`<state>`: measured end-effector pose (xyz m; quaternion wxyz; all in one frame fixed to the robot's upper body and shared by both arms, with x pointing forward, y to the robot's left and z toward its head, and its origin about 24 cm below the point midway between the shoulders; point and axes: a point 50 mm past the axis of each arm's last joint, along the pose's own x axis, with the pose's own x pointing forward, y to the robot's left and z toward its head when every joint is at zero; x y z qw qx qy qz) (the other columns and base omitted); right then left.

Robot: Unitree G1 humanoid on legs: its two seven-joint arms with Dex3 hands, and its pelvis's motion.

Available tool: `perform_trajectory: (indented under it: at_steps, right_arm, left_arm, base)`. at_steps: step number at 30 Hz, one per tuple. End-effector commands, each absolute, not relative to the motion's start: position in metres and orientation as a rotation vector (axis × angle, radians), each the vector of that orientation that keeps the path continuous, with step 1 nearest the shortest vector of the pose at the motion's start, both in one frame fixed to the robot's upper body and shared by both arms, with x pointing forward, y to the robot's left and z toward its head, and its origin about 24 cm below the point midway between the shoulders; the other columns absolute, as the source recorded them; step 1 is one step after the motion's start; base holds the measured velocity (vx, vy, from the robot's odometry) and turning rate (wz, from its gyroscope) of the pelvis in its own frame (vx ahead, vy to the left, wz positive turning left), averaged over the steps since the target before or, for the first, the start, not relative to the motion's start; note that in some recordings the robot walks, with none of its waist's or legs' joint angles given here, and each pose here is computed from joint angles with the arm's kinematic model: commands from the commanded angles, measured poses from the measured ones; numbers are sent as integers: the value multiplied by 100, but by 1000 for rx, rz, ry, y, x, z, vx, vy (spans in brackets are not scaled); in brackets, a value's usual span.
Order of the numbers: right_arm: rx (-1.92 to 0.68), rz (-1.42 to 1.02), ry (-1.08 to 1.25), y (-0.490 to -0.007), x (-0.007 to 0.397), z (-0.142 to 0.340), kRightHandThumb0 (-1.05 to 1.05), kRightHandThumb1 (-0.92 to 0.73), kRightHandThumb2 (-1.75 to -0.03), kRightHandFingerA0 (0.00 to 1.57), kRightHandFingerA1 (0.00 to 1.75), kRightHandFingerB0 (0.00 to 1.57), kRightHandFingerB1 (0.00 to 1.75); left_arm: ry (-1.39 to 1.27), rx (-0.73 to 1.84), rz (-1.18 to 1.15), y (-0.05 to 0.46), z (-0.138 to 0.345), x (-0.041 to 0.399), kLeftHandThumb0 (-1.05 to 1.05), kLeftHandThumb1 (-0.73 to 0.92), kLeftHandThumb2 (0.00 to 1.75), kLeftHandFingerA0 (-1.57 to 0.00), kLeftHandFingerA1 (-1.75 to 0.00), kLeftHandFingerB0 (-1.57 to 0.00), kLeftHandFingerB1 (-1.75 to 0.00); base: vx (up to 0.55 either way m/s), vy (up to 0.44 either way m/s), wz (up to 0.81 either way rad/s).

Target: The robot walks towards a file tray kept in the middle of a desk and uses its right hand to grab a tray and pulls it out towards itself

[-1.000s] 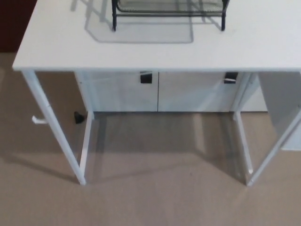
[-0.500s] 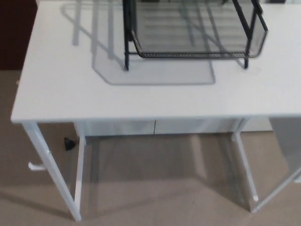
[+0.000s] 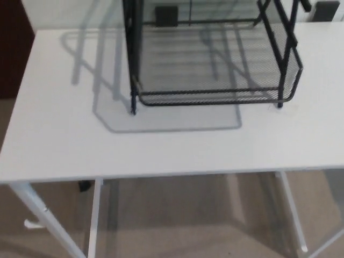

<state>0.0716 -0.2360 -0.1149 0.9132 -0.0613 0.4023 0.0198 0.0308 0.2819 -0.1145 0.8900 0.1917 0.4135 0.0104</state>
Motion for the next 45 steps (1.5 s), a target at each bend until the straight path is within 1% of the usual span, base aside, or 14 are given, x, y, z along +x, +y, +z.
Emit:
perform_trajectory:
  at_steps: [1, 2, 7, 8, 9, 16, 23, 24, 25, 39, 40, 42, 43, 45]
  right_arm:
    - [-125, 56, 815, -237, 73, -113, -28, -53, -55, 66, 52, 57, 49]
    - [-121, 57, 816, -236, 73, -114, -27, -53, -55, 65, 52, 57, 49]
    - [-122, 60, 821, -236, 72, -114, -28, -53, -55, 64, 51, 56, 48]
    - [-118, 59, 822, -235, 72, -114, -27, -53, -55, 64, 51, 56, 48]
    - [-110, 56, 823, -235, 71, -114, -27, -53, -55, 64, 51, 55, 48]
    - [-105, 56, 836, -234, 65, -115, -28, -52, -55, 70, 52, 59, 50]
    - [-93, 59, 876, -236, 48, -119, -27, -52, -55, 64, 52, 56, 49]
    - [-103, 59, 880, -236, 44, -119, -28, -52, -55, 66, 52, 57, 49]
    - [-108, 59, 881, -236, 44, -120, -31, -51, -55, 65, 52, 58, 49]
    - [-79, 61, 869, -228, 48, -120, -26, -52, -53, 67, 53, 64, 52]
    - [-103, 68, 855, -226, 51, -119, -30, -38, -77, 63, 66, 53, 60]
    - [-97, 64, 826, -224, 48, -114, -35, -39, -79, 61, 65, 49, 59]
    - [-67, 50, 811, -223, 45, -111, -30, -52, -55, 65, 52, 59, 49]
    - [-49, 21, 755, -221, 52, -103, -35, -50, -55, 72, 53, 63, 49]
  left_arm:
    - [832, 477, 6, 282, -112, 26, -28, 51, 55, -56, -42, -47, -38]
    - [835, 474, 5, 282, -113, 26, -35, 46, 64, -52, -47, -45, -44]
    - [843, 468, -1, 279, -116, 24, -28, 51, 55, -56, -42, -48, -38]
    - [839, 470, -6, 278, -116, 24, -36, 45, 65, -53, -49, -45, -45]
    - [834, 473, -13, 277, -116, 23, -29, 51, 55, -58, -43, -49, -39]
    - [855, 467, 15, 282, -117, 19, -35, 45, 64, -54, -48, -47, -45]
    - [880, 485, -11, 282, -119, 1, -28, 51, 55, -59, -44, -49, -39]
    - [893, 486, -14, 282, -119, -3, -35, 47, 64, -53, -48, -45, -44]
    - [894, 488, -12, 281, -118, -3, -29, 52, 55, -59, -43, -48, -38]
    - [887, 503, -7, 286, -114, -1, -31, 51, 55, -54, -41, -48, -38]
    - [866, 515, -14, 287, -112, 2, -32, 51, 55, -55, -42, -48, -38]
    - [859, 515, -28, 288, -110, 0, -30, 52, 56, -56, -41, -49, -38]
    - [852, 512, -44, 288, -107, -3, -28, 53, 56, -56, -42, -48, -38]
    - [834, 503, -42, 288, -106, 5, -27, 53, 56, -56, -42, -48, -38]
  base:
    - [92, 15, -12]
    - [90, 27, -13]
    - [81, 136, -7]
    - [170, 282, -37]
    - [167, 254, -17]
    - [114, 82, 9]
    - [40, -89, 7]
    - [13, -99, 2]
    - [11, -97, 5]
    - [0, 0, 0]
    - [0, 0, 0]
    - [0, 0, 0]
    - [0, 0, 0]
    - [0, 0, 0]
